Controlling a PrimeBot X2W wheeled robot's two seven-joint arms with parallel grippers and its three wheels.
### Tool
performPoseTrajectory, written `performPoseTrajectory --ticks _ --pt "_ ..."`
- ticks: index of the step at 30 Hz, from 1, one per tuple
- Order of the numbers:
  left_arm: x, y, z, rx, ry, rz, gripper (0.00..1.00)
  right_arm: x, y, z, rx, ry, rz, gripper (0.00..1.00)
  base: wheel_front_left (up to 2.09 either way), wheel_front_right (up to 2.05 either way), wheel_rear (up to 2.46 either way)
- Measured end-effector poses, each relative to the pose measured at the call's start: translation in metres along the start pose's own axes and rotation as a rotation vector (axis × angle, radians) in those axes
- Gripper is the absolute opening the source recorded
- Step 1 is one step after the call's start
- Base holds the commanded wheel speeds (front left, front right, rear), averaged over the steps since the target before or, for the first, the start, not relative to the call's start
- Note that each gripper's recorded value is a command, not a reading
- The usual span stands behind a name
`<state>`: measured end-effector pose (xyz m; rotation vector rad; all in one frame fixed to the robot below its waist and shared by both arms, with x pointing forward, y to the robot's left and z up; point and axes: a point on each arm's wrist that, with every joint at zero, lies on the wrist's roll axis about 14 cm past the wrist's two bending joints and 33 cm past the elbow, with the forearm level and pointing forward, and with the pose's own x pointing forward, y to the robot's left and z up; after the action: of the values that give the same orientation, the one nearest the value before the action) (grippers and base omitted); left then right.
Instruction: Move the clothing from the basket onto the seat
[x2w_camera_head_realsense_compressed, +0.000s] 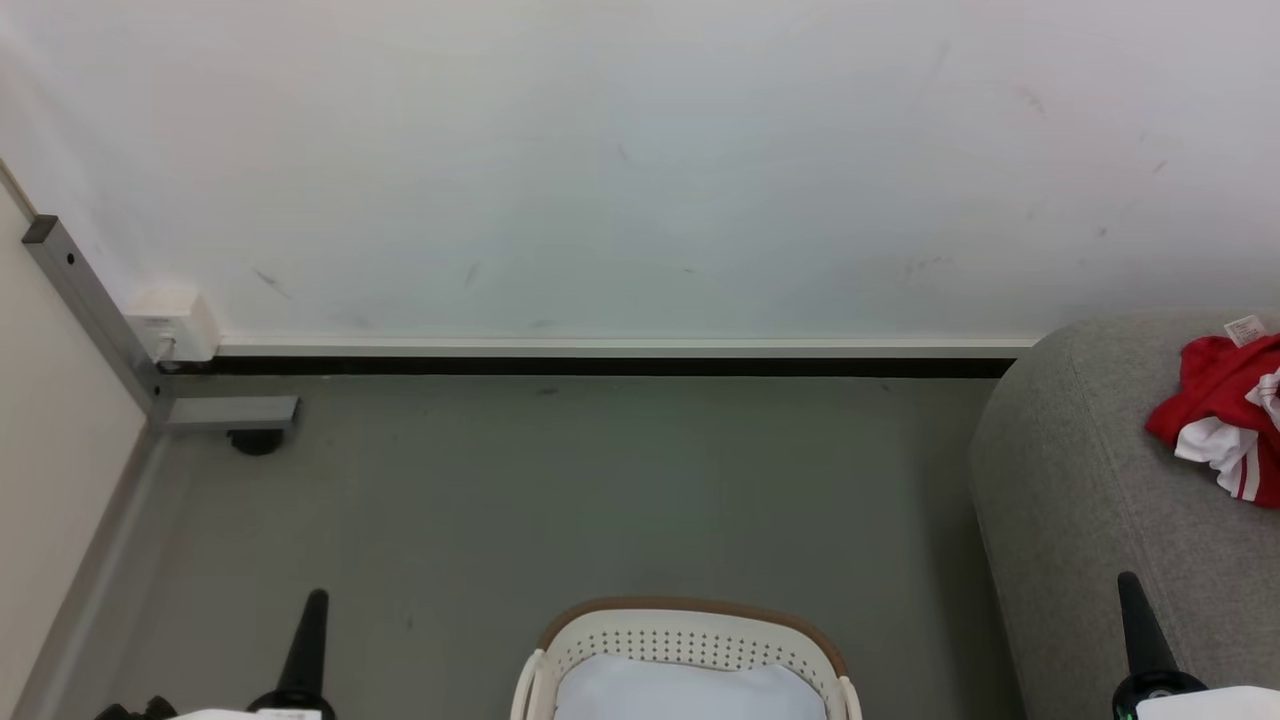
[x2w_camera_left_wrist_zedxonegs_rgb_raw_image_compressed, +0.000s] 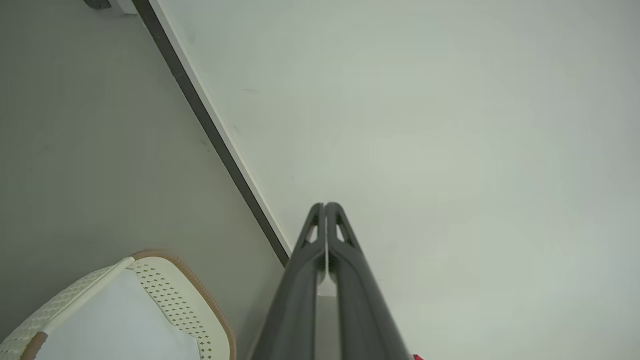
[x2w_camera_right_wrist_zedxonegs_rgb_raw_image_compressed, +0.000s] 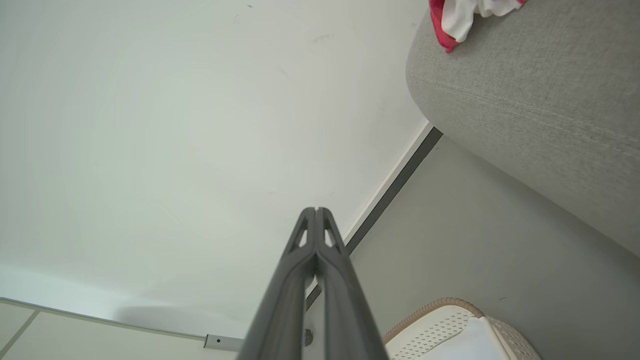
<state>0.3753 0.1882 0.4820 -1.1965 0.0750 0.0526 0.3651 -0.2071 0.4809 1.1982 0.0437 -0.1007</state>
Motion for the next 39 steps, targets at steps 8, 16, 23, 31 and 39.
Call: performPoseTrajectory --ticks 8,16,23,31,39 --pt "0.002 -0.003 0.003 -0.073 -0.002 -0.008 0.0 0.004 0.006 0.001 0.072 0.003 0.017 0.0 0.0 0.0 0.0" --pt "0.005 -0.006 0.007 -0.154 -0.007 -0.022 0.0 0.008 0.01 0.001 0.148 0.008 0.031 0.0 0.0 0.0 0.0" --pt "0.007 -0.01 0.01 -0.221 -0.007 -0.036 0.0 0.011 0.015 0.001 0.216 0.018 0.048 0.0 0.0 0.0 0.0" --pt "0.008 -0.013 0.012 -0.28 -0.008 -0.049 0.0 0.015 0.019 0.001 0.275 0.026 0.062 0.0 0.0 0.0 0.0" --pt "0.01 -0.015 0.015 -0.334 -0.009 -0.063 0.0 0.018 0.023 0.0 0.33 0.037 0.075 0.0 0.0 0.0 0.0"
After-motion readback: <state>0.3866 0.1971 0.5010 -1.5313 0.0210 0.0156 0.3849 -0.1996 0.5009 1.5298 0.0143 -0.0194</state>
